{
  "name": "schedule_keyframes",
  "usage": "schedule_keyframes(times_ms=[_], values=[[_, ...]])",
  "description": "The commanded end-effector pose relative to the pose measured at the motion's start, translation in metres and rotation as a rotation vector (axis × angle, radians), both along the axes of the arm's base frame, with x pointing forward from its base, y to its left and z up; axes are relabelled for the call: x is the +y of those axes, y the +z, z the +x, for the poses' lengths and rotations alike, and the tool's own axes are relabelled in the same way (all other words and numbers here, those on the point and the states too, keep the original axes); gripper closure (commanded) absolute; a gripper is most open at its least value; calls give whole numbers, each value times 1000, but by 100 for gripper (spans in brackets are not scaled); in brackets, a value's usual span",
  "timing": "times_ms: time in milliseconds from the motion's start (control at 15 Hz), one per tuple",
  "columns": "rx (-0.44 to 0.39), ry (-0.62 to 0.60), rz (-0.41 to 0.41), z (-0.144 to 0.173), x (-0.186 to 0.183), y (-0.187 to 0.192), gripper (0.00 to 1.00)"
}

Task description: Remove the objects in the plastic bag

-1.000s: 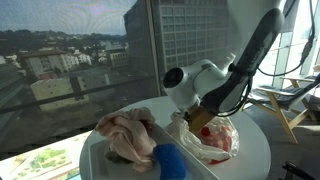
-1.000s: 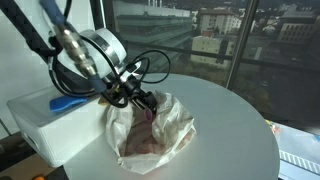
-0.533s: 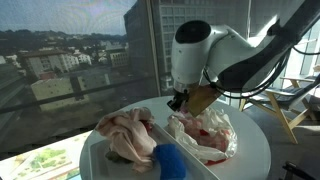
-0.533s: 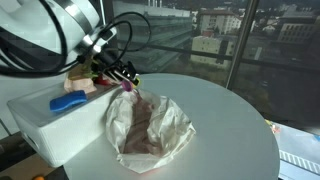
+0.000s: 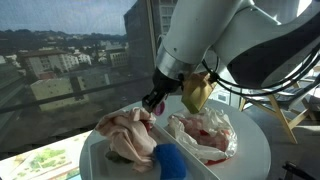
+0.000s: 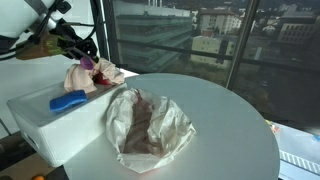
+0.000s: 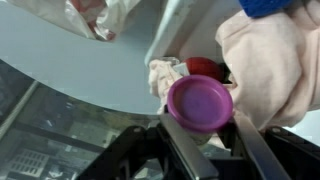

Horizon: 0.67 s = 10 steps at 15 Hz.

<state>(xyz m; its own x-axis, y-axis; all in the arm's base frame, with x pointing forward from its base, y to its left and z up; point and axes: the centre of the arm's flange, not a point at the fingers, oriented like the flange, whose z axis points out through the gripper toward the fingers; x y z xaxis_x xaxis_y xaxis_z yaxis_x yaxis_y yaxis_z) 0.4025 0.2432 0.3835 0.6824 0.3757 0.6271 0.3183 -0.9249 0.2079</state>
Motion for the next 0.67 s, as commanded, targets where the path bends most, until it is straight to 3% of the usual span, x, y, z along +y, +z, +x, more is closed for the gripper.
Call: schedule_keyframes(times_ms=[0, 333, 400, 467, 600], values=[[70, 176, 55, 6, 10, -18, 81], [243, 355, 91, 9, 20, -84, 81], [266, 390, 76, 7, 21, -94, 31], [268, 418, 66, 7, 22, -96, 30], [300, 435, 18, 6, 22, -108, 17]])
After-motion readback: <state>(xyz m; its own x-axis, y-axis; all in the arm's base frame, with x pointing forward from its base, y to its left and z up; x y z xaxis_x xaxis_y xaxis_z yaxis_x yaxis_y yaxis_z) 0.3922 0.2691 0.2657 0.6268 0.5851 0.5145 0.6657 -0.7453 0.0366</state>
